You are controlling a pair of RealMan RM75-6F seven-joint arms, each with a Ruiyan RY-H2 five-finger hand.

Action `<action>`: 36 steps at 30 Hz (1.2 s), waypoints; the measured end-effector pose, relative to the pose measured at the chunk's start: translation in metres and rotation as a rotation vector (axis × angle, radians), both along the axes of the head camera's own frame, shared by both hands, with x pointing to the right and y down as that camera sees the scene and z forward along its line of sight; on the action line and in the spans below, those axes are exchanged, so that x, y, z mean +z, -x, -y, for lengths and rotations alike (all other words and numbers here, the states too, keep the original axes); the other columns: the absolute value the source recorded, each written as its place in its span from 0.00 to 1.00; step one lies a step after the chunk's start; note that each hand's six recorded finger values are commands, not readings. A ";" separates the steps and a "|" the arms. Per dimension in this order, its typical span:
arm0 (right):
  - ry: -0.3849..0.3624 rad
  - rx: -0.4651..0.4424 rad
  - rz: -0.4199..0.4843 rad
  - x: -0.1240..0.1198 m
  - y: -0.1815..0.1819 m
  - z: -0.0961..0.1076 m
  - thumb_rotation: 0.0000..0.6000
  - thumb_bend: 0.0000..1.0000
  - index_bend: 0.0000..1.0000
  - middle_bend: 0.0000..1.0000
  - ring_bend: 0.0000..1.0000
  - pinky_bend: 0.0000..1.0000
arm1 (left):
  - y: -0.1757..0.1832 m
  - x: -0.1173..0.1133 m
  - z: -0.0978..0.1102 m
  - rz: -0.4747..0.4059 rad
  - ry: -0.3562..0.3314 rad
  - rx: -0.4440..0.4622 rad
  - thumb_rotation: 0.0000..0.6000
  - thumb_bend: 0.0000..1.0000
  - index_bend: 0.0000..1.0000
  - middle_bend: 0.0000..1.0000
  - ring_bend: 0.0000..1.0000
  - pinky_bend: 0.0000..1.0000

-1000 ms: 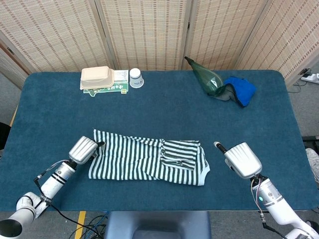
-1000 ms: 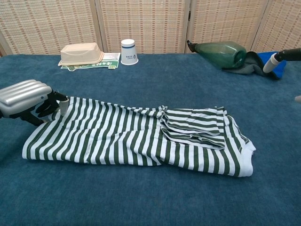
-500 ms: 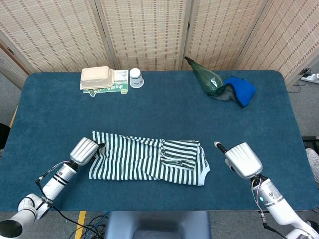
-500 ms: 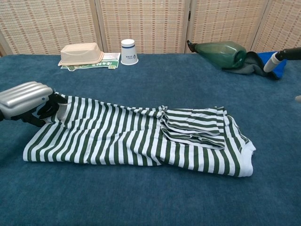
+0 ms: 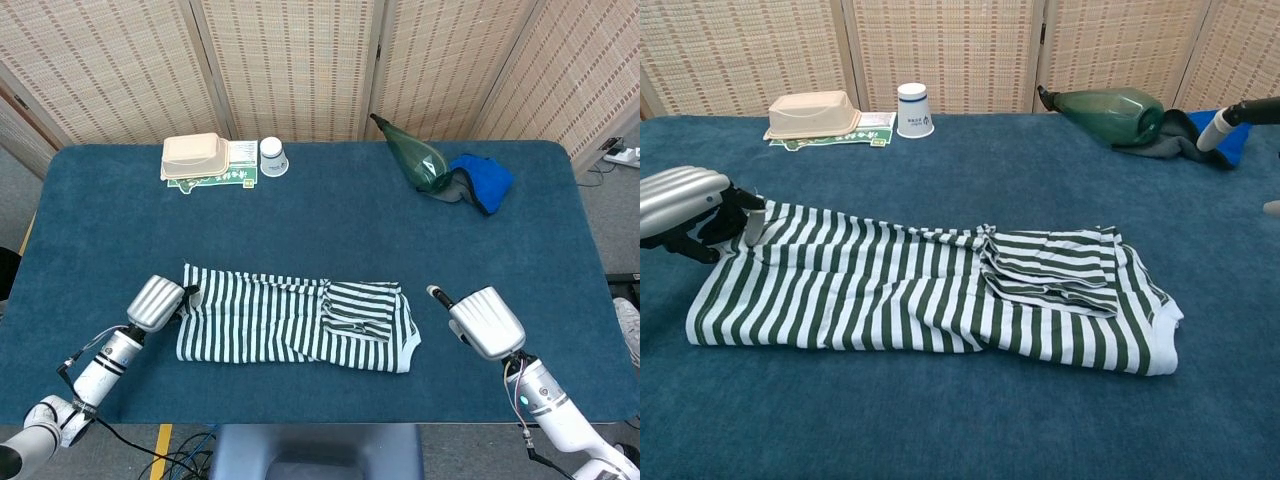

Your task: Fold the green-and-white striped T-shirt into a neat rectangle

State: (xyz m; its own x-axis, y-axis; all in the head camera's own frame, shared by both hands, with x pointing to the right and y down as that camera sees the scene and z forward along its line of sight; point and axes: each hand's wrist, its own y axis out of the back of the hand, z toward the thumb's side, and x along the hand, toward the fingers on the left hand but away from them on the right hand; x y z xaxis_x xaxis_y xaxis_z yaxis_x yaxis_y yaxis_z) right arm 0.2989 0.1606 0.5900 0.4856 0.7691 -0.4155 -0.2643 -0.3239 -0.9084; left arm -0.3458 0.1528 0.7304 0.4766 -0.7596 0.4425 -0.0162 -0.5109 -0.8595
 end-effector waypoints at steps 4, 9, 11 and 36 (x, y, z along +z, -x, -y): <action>-0.003 0.000 0.006 -0.001 0.000 -0.001 1.00 0.27 0.26 0.96 0.97 1.00 | 0.018 -0.008 0.004 0.024 0.016 -0.052 1.00 0.68 0.72 0.89 0.80 0.95; -0.009 -0.001 0.011 -0.003 0.001 -0.001 1.00 0.27 0.26 0.96 0.97 1.00 | 0.049 -0.014 0.008 0.086 0.040 -0.119 1.00 0.68 0.72 0.88 0.80 0.95; -0.011 -0.001 0.015 -0.004 0.001 -0.001 1.00 0.27 0.26 0.96 0.97 1.00 | 0.060 -0.016 0.009 0.114 0.046 -0.138 1.00 0.68 0.72 0.89 0.80 0.95; -0.040 0.040 0.047 -0.017 -0.016 0.000 1.00 0.27 0.26 0.96 0.97 1.00 | -0.016 -0.062 0.019 0.078 0.120 -0.091 1.00 0.68 0.71 0.88 0.79 0.94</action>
State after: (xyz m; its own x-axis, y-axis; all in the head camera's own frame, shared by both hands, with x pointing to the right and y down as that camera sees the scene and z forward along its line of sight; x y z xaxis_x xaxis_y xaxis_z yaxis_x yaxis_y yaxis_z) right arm 0.3144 0.1607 0.5728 0.4720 0.8041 -0.3615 -0.2087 -0.2965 -0.9320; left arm -0.3300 0.1334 0.6682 0.3688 -0.7376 0.5657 -0.0027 -0.6094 -0.7928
